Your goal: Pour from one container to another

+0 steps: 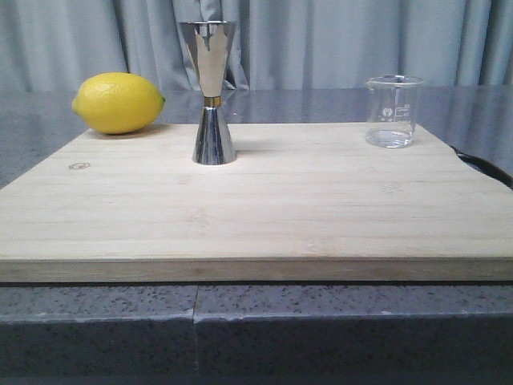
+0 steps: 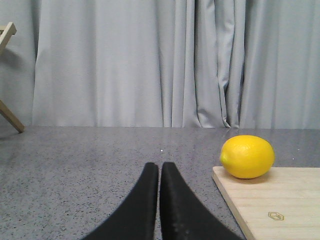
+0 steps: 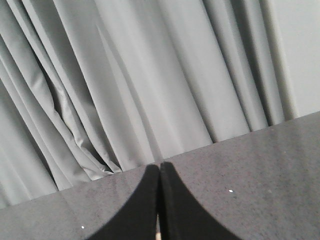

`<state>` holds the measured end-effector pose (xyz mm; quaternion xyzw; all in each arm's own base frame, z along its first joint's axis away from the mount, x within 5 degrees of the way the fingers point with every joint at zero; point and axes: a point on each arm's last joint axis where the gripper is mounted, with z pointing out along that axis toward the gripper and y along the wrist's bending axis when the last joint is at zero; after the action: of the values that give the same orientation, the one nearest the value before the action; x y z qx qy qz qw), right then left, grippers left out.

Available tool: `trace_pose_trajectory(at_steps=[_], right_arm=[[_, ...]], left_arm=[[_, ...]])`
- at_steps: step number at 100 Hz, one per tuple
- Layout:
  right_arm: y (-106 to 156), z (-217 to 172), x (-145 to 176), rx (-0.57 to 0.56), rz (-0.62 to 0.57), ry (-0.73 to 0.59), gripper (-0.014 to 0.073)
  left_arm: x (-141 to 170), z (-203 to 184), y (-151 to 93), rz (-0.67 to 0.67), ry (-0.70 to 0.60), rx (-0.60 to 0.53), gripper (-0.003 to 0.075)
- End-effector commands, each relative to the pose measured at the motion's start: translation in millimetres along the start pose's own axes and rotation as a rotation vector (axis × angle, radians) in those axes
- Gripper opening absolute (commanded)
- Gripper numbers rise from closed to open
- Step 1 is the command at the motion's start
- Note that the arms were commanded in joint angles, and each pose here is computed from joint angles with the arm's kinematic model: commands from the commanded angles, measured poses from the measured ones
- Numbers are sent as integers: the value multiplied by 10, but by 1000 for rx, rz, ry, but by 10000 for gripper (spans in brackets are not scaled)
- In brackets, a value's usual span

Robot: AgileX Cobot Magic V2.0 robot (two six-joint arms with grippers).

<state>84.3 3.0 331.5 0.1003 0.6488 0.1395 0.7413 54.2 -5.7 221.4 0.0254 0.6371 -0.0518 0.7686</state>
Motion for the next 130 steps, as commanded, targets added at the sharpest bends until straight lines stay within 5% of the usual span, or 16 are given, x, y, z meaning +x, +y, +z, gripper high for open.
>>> trace_pose_trajectory(at_steps=[1, 32, 68, 102, 130], right_arm=[[-81, -181, 112, 35, -61, -60, -71], [-220, -520, 518, 19, -64, -146, -71], [-296, -498, 738, 45, -279, -75, -71], [-383, -476, 986, 19, -271, -178, -71], [-394, -470, 1021, 28, -279, -128, -71]], left_arm=[[-73, -26, 4, -8, -99, -5, -19], [-73, -26, 4, -8, -99, -5, -19], [-73, -26, 4, -8, -99, -5, -19], [-73, -26, 4, -8, -99, -5, -19], [-73, -26, 4, -8, -99, -5, -19]])
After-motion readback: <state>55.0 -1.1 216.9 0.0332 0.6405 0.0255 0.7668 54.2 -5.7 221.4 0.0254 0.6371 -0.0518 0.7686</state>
